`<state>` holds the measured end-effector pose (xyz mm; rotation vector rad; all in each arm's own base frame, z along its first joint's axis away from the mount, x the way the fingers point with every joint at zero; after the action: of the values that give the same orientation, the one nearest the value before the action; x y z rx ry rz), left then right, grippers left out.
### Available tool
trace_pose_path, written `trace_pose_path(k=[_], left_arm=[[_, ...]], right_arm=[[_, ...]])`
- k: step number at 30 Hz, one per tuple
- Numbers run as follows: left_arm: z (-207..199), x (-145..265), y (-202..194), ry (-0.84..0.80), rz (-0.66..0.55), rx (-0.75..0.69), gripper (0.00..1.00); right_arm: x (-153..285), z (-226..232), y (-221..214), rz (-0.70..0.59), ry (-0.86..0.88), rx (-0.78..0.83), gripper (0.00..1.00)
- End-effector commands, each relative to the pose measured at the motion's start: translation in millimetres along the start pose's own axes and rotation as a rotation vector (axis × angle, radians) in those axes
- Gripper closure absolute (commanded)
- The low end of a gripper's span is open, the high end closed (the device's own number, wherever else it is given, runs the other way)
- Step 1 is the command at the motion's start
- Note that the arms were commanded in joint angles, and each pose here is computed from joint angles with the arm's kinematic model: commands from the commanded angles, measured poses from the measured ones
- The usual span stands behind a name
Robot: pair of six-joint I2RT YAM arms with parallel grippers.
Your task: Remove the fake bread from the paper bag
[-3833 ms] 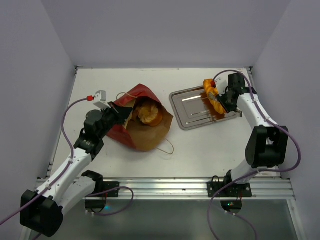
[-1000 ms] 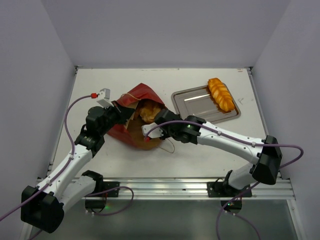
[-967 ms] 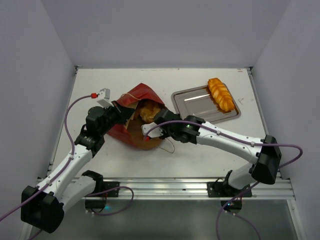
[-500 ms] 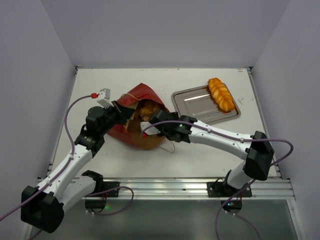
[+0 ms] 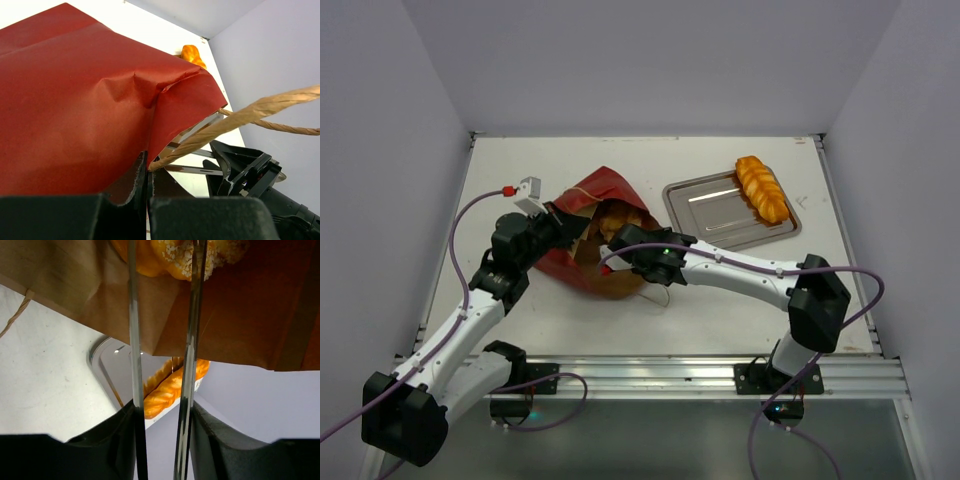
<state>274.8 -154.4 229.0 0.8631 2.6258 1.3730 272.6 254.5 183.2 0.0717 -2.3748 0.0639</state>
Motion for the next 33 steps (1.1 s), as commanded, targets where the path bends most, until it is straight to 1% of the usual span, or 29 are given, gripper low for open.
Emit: trace_pose_path(k=[1, 2, 4, 5, 7, 9, 13, 17, 18, 19, 22, 23, 24, 26, 28, 29, 33], left_arm=[[-15, 3, 14, -0.067, -0.044, -0.028, 1.0], [-16, 3, 14, -0.067, -0.044, -0.027, 1.0], [-16, 3, 14, -0.068, -0.045, -0.027, 1.0], [-15, 3, 14, -0.066, -0.047, -0.029, 1.0], [-15, 4, 13, -0.062, -0.044, -0.032, 1.0], [-12, 3, 13, -0.052, -0.046, -0.036, 1.0], [-11, 2, 14, -0.042, -0.049, -0.041, 1.0], [-7, -1, 14, -0.022, -0.05, -0.046, 1.0], [-6, -1, 14, -0.019, -0.051, -0.049, 1.0], [-5, -2, 14, -0.013, -0.053, -0.048, 1.0], [-2, -3, 15, 0.005, -0.06, -0.047, 1.0], [-1, -3, 15, 0.009, -0.061, -0.047, 1.0], [-1, -3, 14, 0.014, -0.061, -0.045, 1.0], [1, -4, 15, 0.023, -0.063, -0.044, 1.0], [3, -5, 14, 0.032, -0.063, -0.043, 1.0], [4, -5, 13, 0.037, -0.062, -0.042, 1.0], [5, -5, 14, 0.047, -0.063, -0.049, 1.0]], right_arm=[[9, -19, 4, 0.001, -0.072, -0.056, 0.57], [8, -18, 4, 0.003, -0.071, -0.056, 0.66], [9, -17, 3, 0.001, -0.063, -0.06, 0.77], [11, -18, 3, -0.007, -0.064, -0.069, 0.86], [15, -19, 2, -0.026, -0.047, -0.082, 0.94], [23, -21, -1, -0.053, -0.028, -0.1, 0.96], [40, -17, -1, -0.182, 0.082, -0.19, 0.99], [65, -16, -8, -0.297, 0.149, -0.235, 1.0], [68, -13, -13, -0.306, 0.164, -0.234, 1.0], [79, -16, -17, -0.352, 0.169, -0.254, 1.0], [96, -16, -35, -0.424, 0.186, -0.29, 1.0], [102, -12, -36, -0.466, 0.217, -0.293, 1.0], [105, -4, -42, -0.472, 0.244, -0.288, 1.0], [118, -5, -56, -0.509, 0.235, -0.31, 1.0], [123, 1, -70, -0.517, 0.265, -0.325, 0.99], [132, 6, -77, -0.545, 0.277, -0.332, 1.0], [143, 9, -104, -0.549, 0.244, -0.41, 1.0]])
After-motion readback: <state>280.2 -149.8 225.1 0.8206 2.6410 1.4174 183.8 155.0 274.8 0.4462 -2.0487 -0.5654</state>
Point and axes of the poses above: each gripper's point midway between its finger pads, its own x axis back along the fingers, its own z axis along the line the jaws close on, y = z × x, the point moved 3 cm from there along x, back along the fingers, and after that the axes turned 5 degrees about -x, right-handed, at the moved point
